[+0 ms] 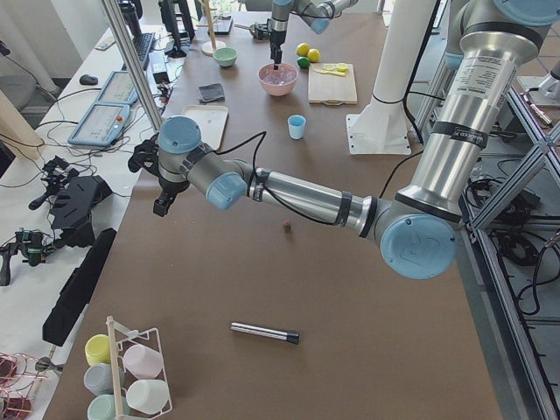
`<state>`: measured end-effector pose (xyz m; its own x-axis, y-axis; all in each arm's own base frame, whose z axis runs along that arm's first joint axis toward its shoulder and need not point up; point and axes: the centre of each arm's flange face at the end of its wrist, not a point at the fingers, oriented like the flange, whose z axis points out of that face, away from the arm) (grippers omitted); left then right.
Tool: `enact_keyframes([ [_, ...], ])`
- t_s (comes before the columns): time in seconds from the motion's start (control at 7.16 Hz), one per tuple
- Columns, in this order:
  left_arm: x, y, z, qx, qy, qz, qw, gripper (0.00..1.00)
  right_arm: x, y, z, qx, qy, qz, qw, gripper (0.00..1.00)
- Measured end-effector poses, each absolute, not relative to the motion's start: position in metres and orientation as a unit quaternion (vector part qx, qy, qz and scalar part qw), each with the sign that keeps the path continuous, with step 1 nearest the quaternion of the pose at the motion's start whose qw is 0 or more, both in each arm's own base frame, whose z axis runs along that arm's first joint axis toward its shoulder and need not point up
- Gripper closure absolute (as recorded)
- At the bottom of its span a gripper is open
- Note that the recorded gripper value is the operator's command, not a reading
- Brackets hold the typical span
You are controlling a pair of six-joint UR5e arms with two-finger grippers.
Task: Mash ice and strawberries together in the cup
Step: 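Lower the right gripper into the ice cubes and grasp one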
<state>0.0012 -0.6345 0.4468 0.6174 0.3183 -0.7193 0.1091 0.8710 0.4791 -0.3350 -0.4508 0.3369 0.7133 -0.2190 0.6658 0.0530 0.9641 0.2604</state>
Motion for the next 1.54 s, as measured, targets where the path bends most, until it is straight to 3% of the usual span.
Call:
enact_keyframes([
  [1.54,0.004,-0.643,0.422,0.273,0.417,0.066,0.865,0.02,-0.380,-0.456,0.384,0.063,-0.319,-0.073,0.943,0.03],
])
